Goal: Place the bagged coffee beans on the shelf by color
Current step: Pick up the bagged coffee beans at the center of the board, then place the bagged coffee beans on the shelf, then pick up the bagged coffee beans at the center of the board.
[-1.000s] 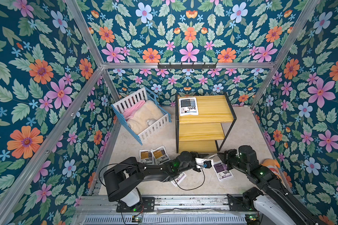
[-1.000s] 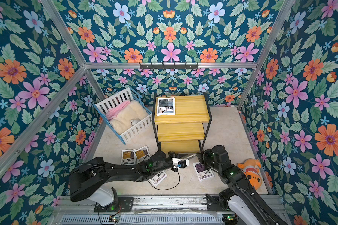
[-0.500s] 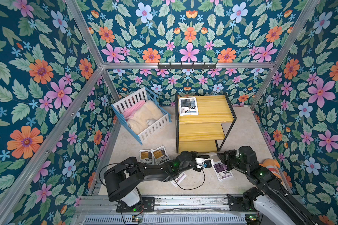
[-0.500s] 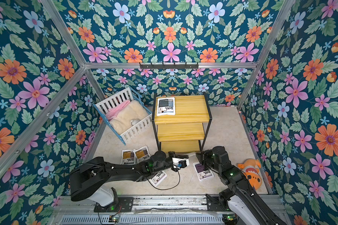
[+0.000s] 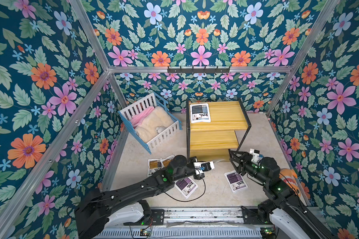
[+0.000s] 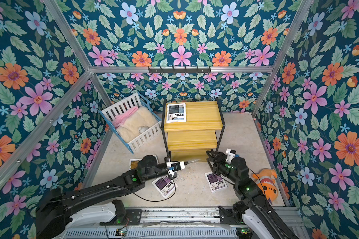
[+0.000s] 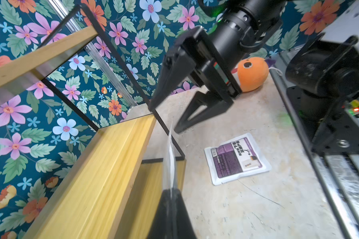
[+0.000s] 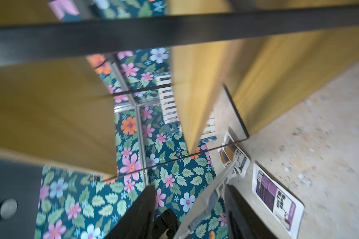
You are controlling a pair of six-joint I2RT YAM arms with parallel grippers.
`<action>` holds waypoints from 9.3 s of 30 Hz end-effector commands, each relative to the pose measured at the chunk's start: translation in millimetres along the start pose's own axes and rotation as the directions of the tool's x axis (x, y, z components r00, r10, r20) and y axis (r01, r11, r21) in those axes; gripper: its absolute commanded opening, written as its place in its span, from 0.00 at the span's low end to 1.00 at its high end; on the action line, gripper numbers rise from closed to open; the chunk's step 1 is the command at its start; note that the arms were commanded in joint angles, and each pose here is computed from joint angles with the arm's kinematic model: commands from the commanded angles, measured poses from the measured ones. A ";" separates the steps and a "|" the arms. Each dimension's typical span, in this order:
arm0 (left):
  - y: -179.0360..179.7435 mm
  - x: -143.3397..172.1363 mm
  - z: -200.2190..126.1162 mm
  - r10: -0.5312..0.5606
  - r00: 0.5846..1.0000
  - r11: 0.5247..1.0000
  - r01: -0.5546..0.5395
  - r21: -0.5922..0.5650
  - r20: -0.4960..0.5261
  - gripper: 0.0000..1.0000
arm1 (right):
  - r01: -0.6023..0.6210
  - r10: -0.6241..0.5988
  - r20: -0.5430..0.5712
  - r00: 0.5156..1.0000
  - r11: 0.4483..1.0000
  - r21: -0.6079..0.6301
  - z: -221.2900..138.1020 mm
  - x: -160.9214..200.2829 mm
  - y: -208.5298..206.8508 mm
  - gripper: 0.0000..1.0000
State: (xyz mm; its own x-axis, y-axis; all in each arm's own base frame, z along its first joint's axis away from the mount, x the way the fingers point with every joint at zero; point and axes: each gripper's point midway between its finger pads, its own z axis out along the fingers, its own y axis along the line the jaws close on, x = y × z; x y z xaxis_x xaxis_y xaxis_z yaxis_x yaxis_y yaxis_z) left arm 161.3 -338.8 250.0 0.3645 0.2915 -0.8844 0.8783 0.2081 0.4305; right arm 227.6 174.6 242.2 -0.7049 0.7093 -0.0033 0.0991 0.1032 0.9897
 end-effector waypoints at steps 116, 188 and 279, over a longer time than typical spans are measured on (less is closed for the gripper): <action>189.3 -56.0 -178.1 -0.598 0.775 0.370 0.494 -0.787 0.206 1.00 | 0.892 -0.976 -0.163 0.146 0.058 0.447 71.9 -136.5 242.2 0.57; 167.9 -18.8 -186.2 -0.778 0.509 0.111 0.690 -0.716 0.369 0.99 | 0.950 -0.965 -0.120 0.233 0.199 0.241 60.0 -45.1 249.3 0.67; -94.8 291.1 -162.2 -0.932 -0.261 -0.342 0.402 -0.849 0.252 0.13 | 0.453 -0.276 -0.691 0.668 0.887 0.084 124.4 185.9 -203.8 0.26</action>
State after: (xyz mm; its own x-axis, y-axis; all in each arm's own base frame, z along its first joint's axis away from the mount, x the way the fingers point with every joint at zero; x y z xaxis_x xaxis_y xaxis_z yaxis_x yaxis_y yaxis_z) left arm 163.5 -154.5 9.4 -0.7984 -0.5479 -0.2498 -0.3653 0.7705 -0.5224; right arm 166.1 371.2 24.8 -0.9796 -0.0292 -0.1990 -0.1893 0.4687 0.8628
